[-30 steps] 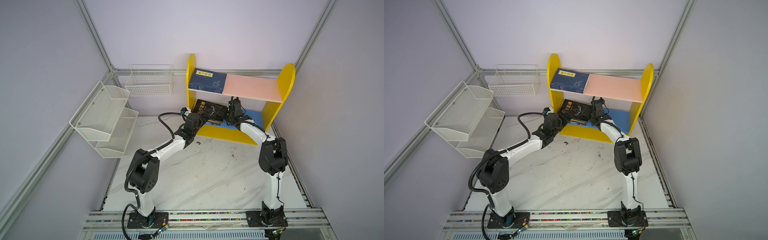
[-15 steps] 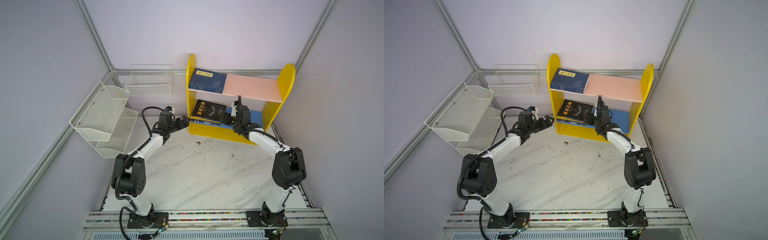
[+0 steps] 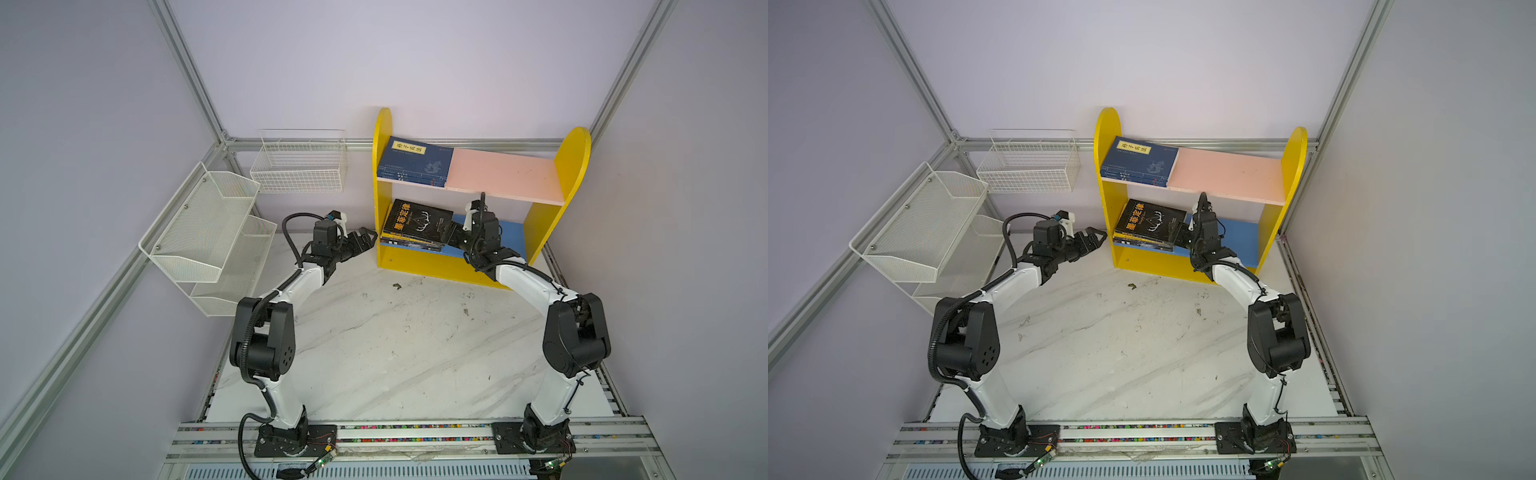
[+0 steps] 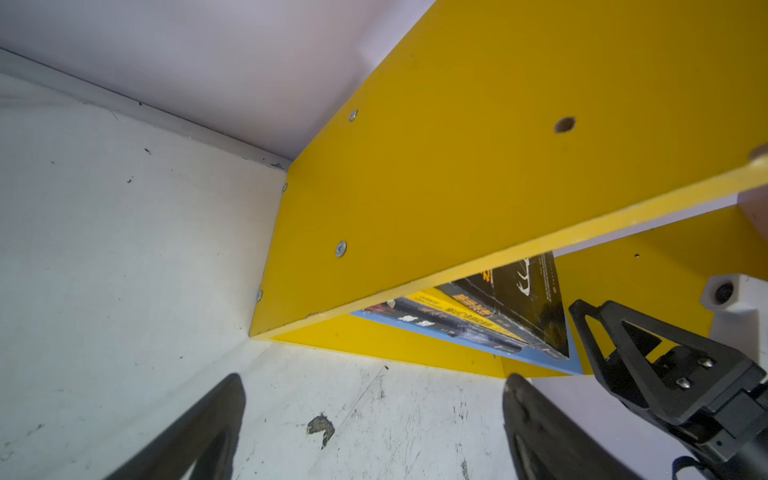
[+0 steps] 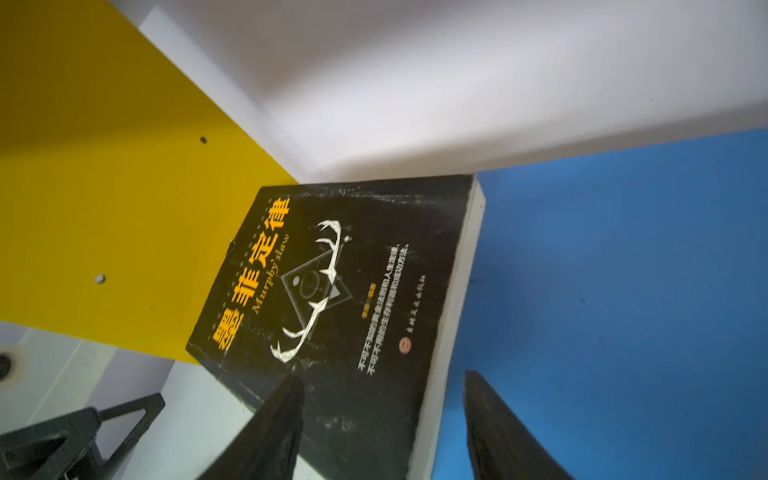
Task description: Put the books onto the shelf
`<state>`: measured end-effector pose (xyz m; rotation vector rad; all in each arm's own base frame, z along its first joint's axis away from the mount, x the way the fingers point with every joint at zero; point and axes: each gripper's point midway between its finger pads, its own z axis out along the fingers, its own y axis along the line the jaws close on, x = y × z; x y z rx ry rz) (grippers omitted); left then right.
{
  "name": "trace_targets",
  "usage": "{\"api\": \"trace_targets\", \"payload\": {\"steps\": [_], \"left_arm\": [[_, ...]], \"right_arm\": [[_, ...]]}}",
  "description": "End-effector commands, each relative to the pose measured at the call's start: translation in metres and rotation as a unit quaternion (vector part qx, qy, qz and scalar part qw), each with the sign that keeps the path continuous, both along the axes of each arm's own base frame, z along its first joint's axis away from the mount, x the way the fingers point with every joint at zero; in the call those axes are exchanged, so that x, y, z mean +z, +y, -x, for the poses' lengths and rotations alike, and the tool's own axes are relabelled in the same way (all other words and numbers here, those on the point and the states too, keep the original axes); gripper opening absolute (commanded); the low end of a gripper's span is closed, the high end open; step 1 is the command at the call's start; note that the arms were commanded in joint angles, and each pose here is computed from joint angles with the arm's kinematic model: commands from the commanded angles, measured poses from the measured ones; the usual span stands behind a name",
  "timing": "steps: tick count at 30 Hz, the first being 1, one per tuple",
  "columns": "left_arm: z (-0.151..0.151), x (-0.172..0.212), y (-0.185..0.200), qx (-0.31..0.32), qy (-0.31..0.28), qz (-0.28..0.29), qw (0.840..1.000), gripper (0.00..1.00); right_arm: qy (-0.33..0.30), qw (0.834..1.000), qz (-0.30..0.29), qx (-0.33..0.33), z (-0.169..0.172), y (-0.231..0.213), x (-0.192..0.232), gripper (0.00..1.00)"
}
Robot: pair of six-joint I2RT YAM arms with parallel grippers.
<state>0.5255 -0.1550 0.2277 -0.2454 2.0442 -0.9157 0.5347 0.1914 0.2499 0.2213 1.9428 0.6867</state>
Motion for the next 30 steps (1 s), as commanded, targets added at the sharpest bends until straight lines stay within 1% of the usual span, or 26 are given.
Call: {"api": "trace_targets", "payload": {"steps": [1, 4, 7, 11, 15, 23, 30], "left_arm": [[0.0, 0.054, 0.004, 0.006, -0.067, 0.034, 0.997, 0.95], [0.0, 0.052, 0.004, 0.006, -0.065, 0.04, 0.997, 0.95], [-0.002, 0.053, 0.005, 0.008, -0.066, 0.045, 0.997, 0.95], [-0.003, 0.055, 0.006, 0.007, -0.068, 0.053, 0.996, 0.95], [-0.003, 0.057, 0.007, 0.008, -0.07, 0.056, 0.996, 0.95], [-0.002, 0.047, 0.01, 0.011, -0.058, 0.067, 0.996, 0.96], [-0.001, 0.04, 0.01, 0.012, -0.049, 0.073, 0.996, 0.96]], "right_arm": [[-0.031, 0.997, -0.062, -0.045, -0.01, -0.008, 0.014, 0.57], [-0.025, 0.997, -0.059, -0.053, -0.015, -0.008, 0.009, 0.54], [-0.022, 0.997, -0.057, -0.056, -0.017, -0.008, 0.006, 0.43], [-0.016, 0.996, -0.059, -0.061, -0.022, -0.009, -0.003, 0.37], [-0.02, 0.996, -0.068, -0.055, -0.026, -0.003, -0.006, 0.35], [-0.051, 0.996, -0.072, -0.009, -0.036, 0.02, 0.003, 0.33], [-0.046, 0.997, -0.063, 0.012, -0.044, 0.033, -0.001, 0.33]]}}
